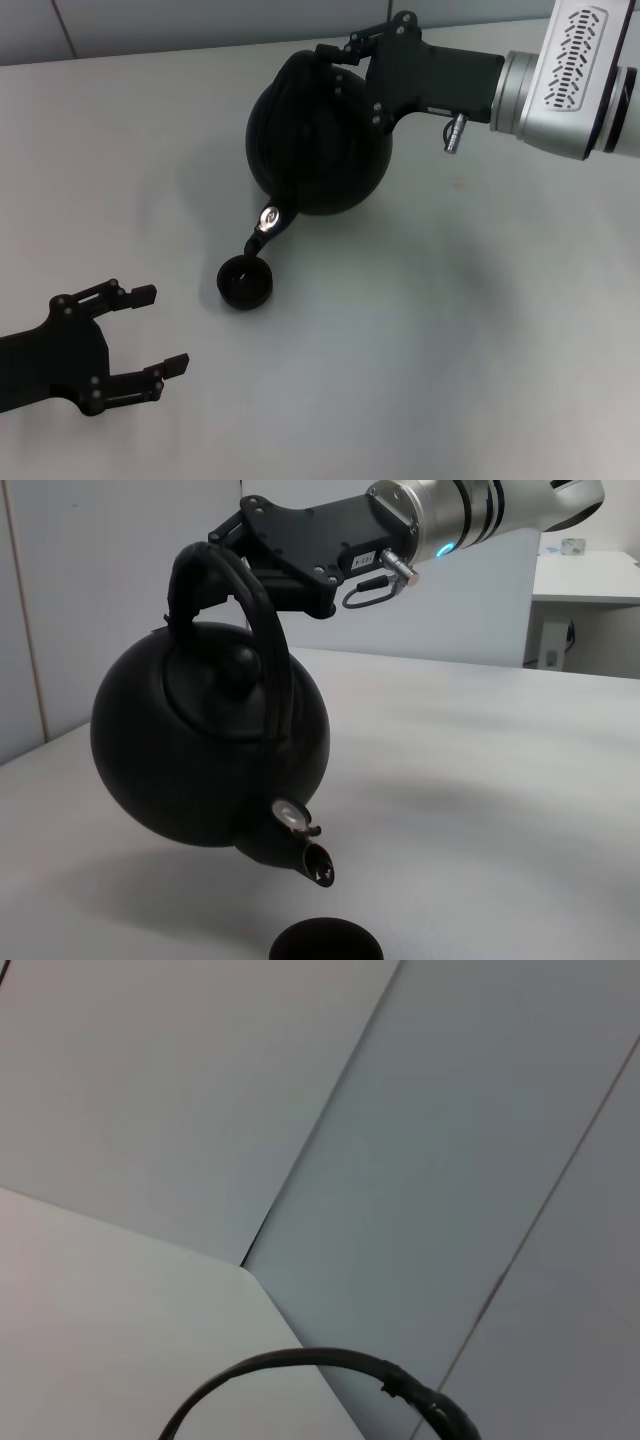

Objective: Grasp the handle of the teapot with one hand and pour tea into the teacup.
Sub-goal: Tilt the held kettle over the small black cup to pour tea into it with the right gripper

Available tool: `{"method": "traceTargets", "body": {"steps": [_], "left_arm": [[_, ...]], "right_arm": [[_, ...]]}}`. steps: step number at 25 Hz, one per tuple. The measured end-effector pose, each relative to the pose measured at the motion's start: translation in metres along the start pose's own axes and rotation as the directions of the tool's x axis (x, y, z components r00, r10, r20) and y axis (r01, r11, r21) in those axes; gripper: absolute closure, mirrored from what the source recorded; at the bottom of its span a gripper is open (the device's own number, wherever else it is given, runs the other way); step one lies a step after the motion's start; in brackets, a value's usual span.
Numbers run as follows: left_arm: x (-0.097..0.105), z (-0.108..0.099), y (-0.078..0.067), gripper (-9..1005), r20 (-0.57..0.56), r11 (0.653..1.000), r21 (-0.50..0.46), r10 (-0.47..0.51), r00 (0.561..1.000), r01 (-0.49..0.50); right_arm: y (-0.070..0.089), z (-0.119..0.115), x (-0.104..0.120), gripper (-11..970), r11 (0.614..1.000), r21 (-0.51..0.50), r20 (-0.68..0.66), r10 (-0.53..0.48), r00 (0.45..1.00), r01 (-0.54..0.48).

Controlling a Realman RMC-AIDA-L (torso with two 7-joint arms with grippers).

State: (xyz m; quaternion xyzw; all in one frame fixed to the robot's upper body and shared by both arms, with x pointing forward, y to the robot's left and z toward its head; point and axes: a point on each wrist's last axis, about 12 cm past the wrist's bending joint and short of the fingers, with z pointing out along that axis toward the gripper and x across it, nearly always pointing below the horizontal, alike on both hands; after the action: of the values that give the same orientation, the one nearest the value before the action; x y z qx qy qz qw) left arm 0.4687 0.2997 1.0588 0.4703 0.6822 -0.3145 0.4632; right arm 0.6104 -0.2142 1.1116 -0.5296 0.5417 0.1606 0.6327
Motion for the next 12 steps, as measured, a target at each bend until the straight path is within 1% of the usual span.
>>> {"method": "traceTargets", "body": {"steps": [5, 12], "left_arm": [[-0.0014, 0.0013, 0.0013, 153, 0.003, 1.000, 0.003, 0.003, 1.000, -0.003], [-0.0024, 0.0023, 0.0021, 153, 0.005, 1.000, 0.006, 0.005, 1.000, -0.005]], "right_arm": [[0.0016, 0.0022, -0.0010, 863, 0.999, -0.018, -0.001, -0.034, 0.999, 0.034], [0.0014, 0.0030, -0.0019, 867, 0.999, -0.019, 0.002, -0.039, 0.999, 0.039]]}}
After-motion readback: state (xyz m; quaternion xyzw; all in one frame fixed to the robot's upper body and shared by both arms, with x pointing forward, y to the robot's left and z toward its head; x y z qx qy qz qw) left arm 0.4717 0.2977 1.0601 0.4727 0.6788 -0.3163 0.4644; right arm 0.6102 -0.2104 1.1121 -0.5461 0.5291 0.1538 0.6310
